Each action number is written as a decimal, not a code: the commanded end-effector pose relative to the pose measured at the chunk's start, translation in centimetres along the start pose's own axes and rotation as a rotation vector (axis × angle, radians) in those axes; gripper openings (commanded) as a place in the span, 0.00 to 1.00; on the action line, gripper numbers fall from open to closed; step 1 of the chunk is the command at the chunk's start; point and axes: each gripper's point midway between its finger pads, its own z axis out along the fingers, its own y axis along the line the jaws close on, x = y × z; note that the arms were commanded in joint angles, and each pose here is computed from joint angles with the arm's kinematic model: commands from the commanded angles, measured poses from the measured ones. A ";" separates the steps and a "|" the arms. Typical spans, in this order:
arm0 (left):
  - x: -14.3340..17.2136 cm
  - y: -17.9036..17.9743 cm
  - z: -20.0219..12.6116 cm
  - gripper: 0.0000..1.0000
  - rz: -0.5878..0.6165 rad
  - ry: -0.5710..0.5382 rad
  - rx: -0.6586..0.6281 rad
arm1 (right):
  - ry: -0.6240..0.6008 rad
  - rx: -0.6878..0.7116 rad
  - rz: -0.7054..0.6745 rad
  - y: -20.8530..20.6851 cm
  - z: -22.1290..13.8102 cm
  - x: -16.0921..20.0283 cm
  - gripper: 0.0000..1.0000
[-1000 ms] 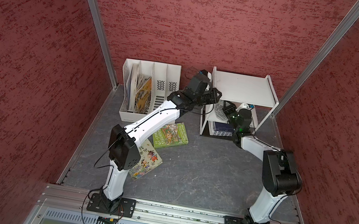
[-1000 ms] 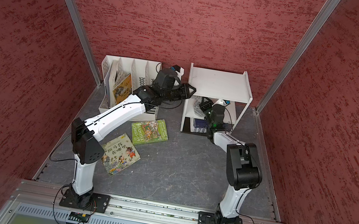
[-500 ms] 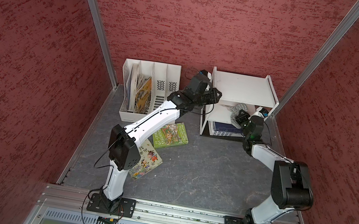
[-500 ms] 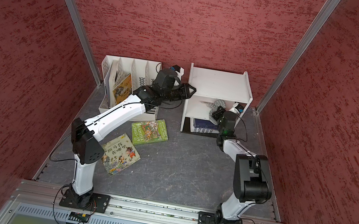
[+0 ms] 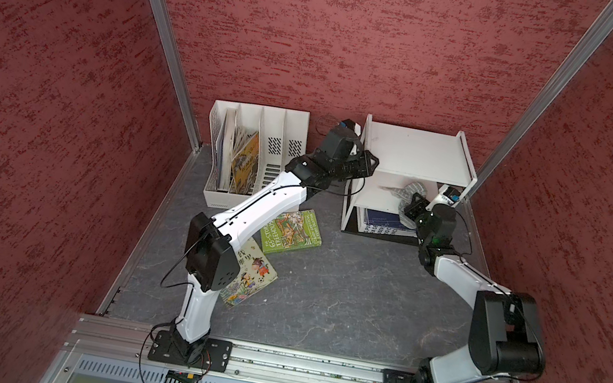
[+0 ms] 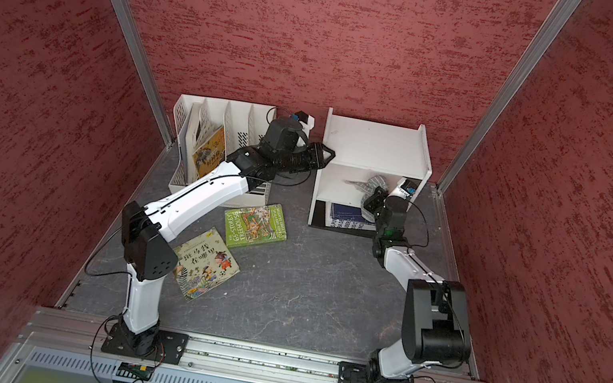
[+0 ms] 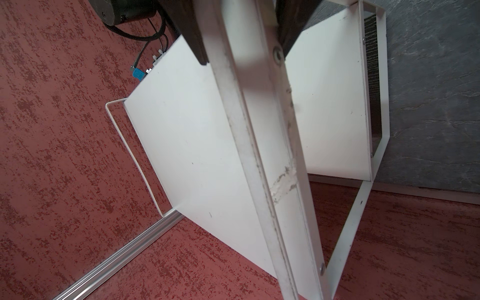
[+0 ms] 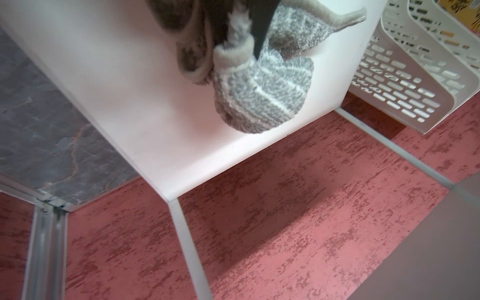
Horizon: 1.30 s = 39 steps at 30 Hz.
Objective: Wipe the bookshelf clean with a cloth
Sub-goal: Wipe the dust from the shelf.
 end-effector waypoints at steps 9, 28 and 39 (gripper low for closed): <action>0.6 -2.5 -2.2 0.79 0.130 0.064 0.145 | 0.152 -0.402 -0.021 7.2 -3.5 1.6 0.00; 2.9 0.6 -3.4 0.81 0.428 -0.081 0.478 | 0.136 -0.291 -0.222 6.4 -15.4 -0.3 0.00; 3.8 0.4 -0.8 0.54 0.433 -0.113 0.608 | 0.075 -0.293 -0.298 7.2 -21.2 -2.5 0.02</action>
